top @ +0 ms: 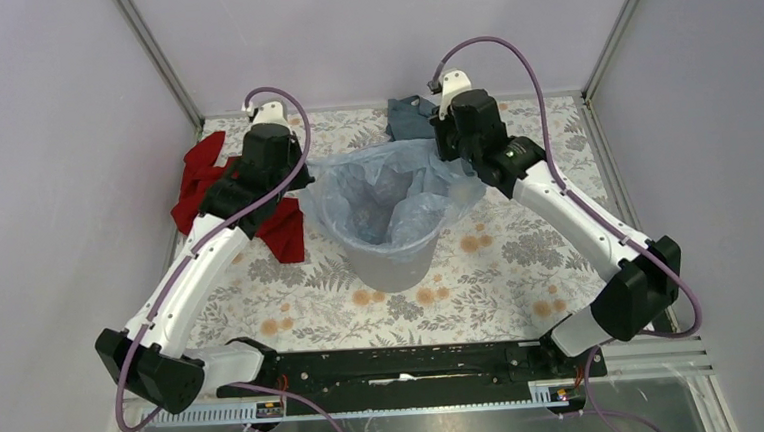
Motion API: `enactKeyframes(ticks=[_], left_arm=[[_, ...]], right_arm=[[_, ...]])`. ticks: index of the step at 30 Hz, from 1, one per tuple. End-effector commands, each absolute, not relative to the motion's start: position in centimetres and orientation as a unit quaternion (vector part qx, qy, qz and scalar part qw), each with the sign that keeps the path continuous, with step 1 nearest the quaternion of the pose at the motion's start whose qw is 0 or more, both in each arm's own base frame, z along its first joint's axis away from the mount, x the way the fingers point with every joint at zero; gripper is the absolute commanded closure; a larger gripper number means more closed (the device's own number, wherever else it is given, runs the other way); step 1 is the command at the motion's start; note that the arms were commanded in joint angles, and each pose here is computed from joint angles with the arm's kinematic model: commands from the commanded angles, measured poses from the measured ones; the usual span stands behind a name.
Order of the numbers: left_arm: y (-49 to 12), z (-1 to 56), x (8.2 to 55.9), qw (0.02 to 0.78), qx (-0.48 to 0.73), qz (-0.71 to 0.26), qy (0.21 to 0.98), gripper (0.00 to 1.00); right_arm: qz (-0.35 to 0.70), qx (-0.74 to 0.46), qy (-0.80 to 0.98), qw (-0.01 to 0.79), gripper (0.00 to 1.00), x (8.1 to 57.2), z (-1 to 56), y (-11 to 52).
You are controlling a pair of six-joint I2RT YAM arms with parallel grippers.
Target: Put the trash bags into the trash bin
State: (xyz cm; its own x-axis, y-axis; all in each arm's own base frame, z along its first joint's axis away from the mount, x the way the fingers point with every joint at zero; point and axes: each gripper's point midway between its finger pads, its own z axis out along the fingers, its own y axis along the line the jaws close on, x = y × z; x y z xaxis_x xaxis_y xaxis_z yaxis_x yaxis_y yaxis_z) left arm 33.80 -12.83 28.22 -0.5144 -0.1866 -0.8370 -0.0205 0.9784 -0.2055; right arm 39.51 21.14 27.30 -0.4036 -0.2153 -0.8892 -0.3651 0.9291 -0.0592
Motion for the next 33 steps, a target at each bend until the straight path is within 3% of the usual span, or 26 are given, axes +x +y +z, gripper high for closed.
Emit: enactKeyframes(ticks=[1,5,9,15,19,23,25,29,33], left_arm=[[-14.3,30.8,35.6,0.530,-0.039,-0.147,0.834,0.93],[-14.2,30.5,36.4,0.532,-0.047,-0.163,0.829,0.89],[-14.0,29.4,37.3,0.526,-0.054,-0.157,0.834,0.86],[-13.6,24.3,37.8,0.467,-0.087,-0.141,0.868,1.00],[-13.4,20.3,36.2,0.423,-0.105,-0.145,0.888,1.00],[-14.4,21.5,35.3,0.429,-0.103,-0.190,0.877,1.00],[-14.7,22.9,35.2,0.439,-0.097,-0.204,0.869,1.00],[-15.3,24.9,34.9,0.449,-0.080,-0.225,0.861,0.97],[-15.6,24.6,34.9,0.445,-0.075,-0.231,0.862,0.96]], right_arm=[[0.127,-0.147,0.815,0.546,0.95,41.4,29.4,22.3],[0.144,-0.123,0.826,0.531,0.95,42.5,28.1,21.7],[0.150,-0.108,0.839,0.511,0.85,42.6,25.3,21.1],[0.183,-0.108,0.848,0.486,0.86,41.6,23.8,21.8],[0.202,-0.107,0.837,0.496,0.82,41.4,25.7,22.2],[0.185,-0.100,0.843,0.496,0.79,41.5,25.9,21.5],[0.170,-0.094,0.850,0.490,0.71,40.7,26.7,20.6],[0.123,-0.081,0.850,0.506,0.41,37.6,30.0,17.1],[0.081,-0.093,0.841,0.527,0.17,34.5,32.4,14.0]])
